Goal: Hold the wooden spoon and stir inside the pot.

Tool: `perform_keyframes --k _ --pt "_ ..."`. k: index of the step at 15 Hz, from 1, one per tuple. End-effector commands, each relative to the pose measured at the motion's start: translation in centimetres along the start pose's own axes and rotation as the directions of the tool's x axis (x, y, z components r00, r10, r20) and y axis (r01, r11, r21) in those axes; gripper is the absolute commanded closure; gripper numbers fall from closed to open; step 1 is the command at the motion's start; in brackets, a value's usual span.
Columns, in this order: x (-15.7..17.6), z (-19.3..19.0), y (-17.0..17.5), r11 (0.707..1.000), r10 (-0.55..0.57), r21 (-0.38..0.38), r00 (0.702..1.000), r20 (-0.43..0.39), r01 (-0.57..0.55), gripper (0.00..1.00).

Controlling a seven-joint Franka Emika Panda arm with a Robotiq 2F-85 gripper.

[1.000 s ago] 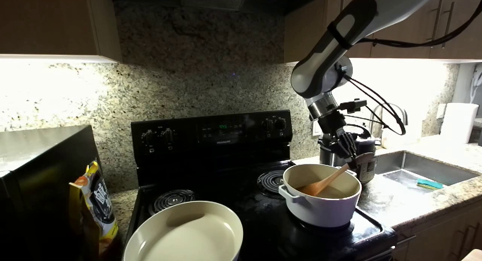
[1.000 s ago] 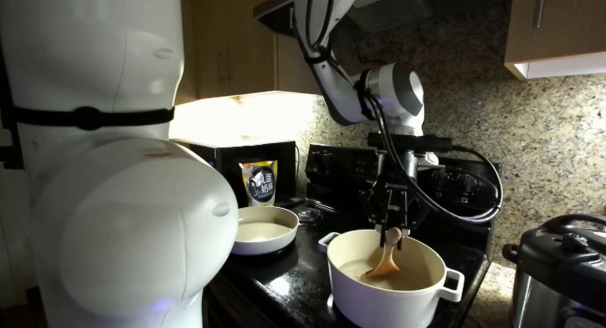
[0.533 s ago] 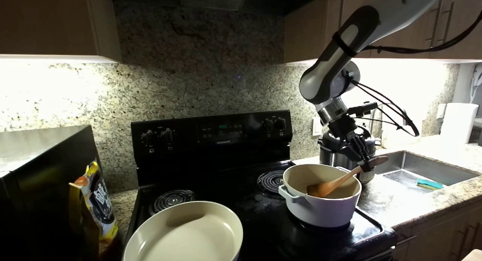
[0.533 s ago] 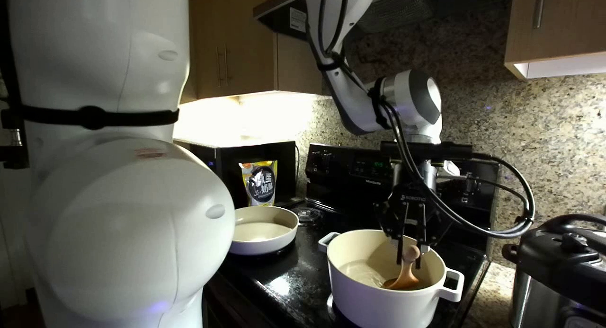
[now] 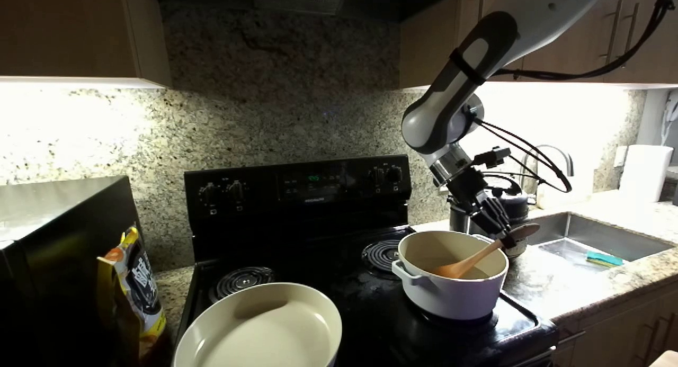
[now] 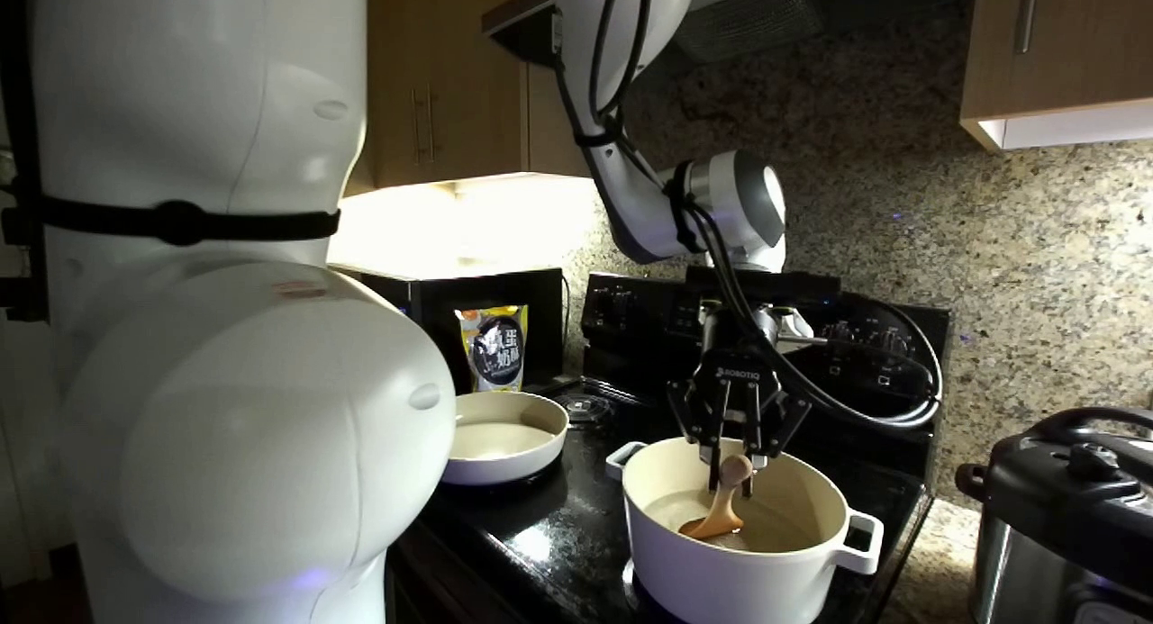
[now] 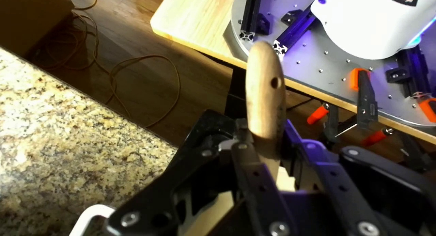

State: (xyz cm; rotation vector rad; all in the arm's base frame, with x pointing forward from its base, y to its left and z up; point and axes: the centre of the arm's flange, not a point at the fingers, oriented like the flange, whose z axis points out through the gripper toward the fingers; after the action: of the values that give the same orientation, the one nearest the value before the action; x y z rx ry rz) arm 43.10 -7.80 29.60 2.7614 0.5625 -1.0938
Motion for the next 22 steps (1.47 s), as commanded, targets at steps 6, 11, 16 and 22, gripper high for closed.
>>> perform_keyframes --k 6,11,16,22 --pt "0.5 -2.1 -1.3 0.998 -0.034 -0.051 0.999 -0.010 0.033 0.92" --pt "-1.7 -1.1 1.1 0.999 -0.022 -0.029 1.000 0.011 0.023 0.92" --pt "-2.8 0.7 1.0 0.986 -0.160 -0.030 0.976 0.145 0.166 0.92" --pt "-1.3 0.1 -0.8 0.955 -0.284 -0.032 0.937 0.203 0.296 0.92"
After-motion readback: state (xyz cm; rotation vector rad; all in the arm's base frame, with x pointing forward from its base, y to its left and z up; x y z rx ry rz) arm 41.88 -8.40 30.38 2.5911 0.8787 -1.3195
